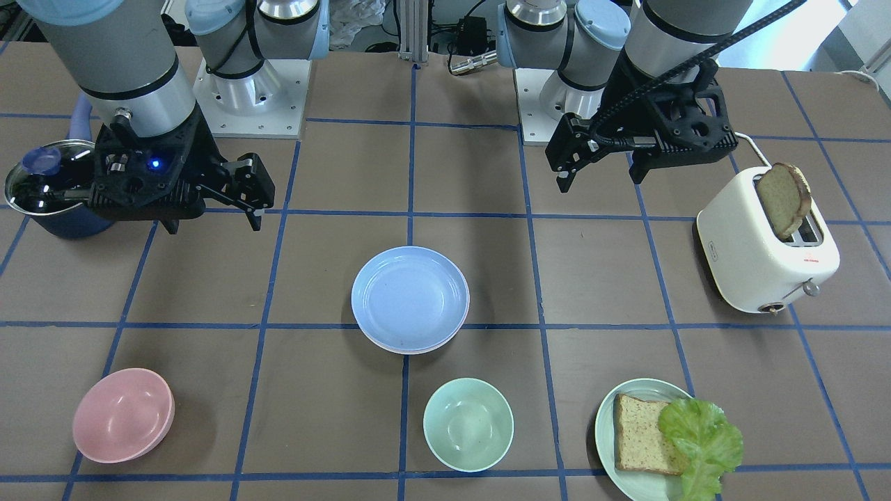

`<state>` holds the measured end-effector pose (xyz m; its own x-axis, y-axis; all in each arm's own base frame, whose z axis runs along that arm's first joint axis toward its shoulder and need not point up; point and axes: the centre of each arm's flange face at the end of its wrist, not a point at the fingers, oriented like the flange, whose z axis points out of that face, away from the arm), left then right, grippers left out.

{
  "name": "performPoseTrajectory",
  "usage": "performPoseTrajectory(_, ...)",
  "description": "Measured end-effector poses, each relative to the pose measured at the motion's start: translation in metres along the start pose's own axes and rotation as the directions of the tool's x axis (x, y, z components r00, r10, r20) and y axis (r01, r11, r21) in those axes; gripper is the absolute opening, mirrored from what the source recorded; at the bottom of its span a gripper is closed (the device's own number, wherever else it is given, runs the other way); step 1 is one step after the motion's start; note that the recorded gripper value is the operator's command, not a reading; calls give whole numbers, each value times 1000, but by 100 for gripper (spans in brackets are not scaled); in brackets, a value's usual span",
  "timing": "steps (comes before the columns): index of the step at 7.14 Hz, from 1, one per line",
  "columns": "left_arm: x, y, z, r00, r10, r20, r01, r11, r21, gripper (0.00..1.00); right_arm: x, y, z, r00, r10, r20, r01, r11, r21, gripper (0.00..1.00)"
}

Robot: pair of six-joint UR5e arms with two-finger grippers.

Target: Stack three plates with pink and blue

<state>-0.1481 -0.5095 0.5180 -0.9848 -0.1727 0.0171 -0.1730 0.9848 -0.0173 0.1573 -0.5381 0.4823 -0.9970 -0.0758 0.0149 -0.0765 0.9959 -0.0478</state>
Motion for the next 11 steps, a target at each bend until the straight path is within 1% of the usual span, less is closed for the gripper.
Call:
performPoseTrajectory(1,0,0,0,1000,0,0,0,1000,0,100,-1,6,-3,1000,-2,9,2,1000,-13,100)
performPoseTrajectory(2,0,0,0,1000,0,0,0,1000,0,100,-3,12,-6,1000,-5,29,6,999,-33,100)
performPoseTrajectory(3,0,0,0,1000,-1,0,1,1000,0,100,-5,16,-9,999,-7,50,9,999,-40,100)
performPoseTrajectory(4,0,0,0,1000,0,1,0,1000,0,100,-7,18,-10,998,-11,57,13,999,-42,100)
performPoseTrajectory(11,0,0,0,1000,-1,0,1,1000,0,100,-6,21,-13,999,-14,50,17,999,-43,100)
